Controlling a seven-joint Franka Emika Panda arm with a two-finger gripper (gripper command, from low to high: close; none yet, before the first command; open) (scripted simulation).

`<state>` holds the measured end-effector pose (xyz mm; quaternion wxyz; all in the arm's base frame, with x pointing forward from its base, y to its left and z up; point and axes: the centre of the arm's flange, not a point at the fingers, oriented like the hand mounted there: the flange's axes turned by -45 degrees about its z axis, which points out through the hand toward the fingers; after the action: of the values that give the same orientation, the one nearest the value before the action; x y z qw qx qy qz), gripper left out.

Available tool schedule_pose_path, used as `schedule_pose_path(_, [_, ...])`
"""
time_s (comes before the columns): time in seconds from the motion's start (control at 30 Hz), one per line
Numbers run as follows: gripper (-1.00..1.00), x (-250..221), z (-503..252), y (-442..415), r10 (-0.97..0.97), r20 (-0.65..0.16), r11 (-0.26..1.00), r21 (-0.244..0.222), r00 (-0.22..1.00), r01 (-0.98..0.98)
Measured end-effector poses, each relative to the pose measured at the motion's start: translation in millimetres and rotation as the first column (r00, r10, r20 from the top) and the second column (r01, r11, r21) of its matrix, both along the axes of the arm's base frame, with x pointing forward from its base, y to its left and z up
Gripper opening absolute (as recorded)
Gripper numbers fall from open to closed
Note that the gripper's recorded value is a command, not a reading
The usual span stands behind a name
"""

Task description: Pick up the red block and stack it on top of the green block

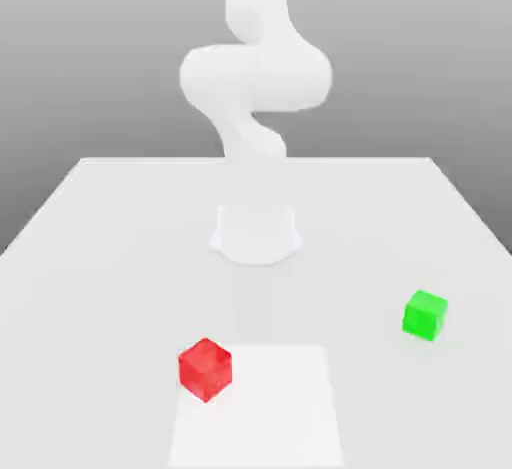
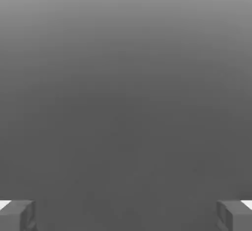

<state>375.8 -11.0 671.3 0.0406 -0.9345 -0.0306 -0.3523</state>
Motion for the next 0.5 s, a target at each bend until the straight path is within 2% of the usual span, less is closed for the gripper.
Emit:
schedule_pose_path(0.27, [0.00,71,-149,-4,0.280,-0.212,0.958,0.120,0.936,-0.259])
schedule_pose_path(0.5, [0.00,87,-281,9,0.443,-0.349,0.896,0.182,0.826,-0.404])
